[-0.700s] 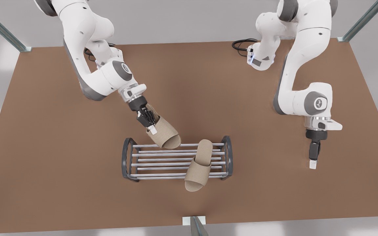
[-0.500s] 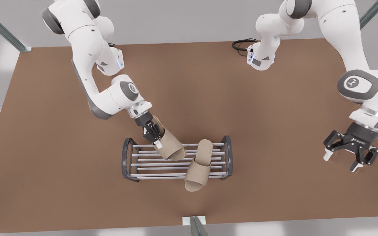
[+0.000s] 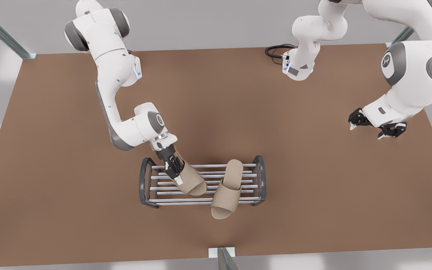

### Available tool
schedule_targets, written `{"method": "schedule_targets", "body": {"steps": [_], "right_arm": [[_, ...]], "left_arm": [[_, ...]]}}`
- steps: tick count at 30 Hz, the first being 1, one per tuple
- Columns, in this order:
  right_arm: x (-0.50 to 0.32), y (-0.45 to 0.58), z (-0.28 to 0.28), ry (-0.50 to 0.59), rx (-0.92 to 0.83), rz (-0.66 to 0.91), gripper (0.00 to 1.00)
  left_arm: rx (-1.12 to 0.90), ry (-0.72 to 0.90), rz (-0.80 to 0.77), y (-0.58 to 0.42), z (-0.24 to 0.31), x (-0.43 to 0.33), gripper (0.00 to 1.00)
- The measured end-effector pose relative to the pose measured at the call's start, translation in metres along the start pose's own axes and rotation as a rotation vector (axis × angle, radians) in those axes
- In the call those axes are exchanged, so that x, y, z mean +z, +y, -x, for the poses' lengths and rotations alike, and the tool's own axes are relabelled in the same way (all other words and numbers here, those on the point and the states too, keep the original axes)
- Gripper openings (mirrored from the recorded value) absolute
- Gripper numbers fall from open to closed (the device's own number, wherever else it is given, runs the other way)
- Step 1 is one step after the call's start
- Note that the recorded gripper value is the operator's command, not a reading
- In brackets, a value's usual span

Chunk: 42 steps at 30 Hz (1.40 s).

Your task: Place the right shoe on the shoe rack with the right arm, and place the left shoe on the shoe rack with the left arm

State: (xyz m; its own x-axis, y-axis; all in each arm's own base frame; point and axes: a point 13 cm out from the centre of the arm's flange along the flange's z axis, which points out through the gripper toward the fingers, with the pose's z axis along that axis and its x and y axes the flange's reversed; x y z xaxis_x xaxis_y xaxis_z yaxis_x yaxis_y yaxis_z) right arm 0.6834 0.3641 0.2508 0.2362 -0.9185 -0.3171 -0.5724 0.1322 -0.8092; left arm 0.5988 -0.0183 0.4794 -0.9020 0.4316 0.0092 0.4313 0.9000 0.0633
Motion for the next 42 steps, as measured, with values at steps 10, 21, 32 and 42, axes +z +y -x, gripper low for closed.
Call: {"method": "schedule_targets", "body": {"steps": [10,21,32,42], "right_arm": [[-0.002,-0.018,0.012,-0.013,0.034,-0.039,1.00],[0.014,-0.016,0.002,0.000,0.048,-0.039,1.00],[-0.007,-0.012,-0.015,0.023,0.052,-0.018,1.00],[-0.012,-0.013,-0.025,0.035,0.054,-0.016,1.00]], "left_arm": [[-0.143,0.040,-0.004,-0.003,-0.014,-0.003,1.00],[-0.233,0.042,-0.002,-0.005,-0.020,-0.010,1.00],[-0.282,0.039,-0.001,-0.006,-0.022,-0.014,1.00],[-0.307,0.038,0.000,-0.006,-0.022,-0.016,1.00]]}}
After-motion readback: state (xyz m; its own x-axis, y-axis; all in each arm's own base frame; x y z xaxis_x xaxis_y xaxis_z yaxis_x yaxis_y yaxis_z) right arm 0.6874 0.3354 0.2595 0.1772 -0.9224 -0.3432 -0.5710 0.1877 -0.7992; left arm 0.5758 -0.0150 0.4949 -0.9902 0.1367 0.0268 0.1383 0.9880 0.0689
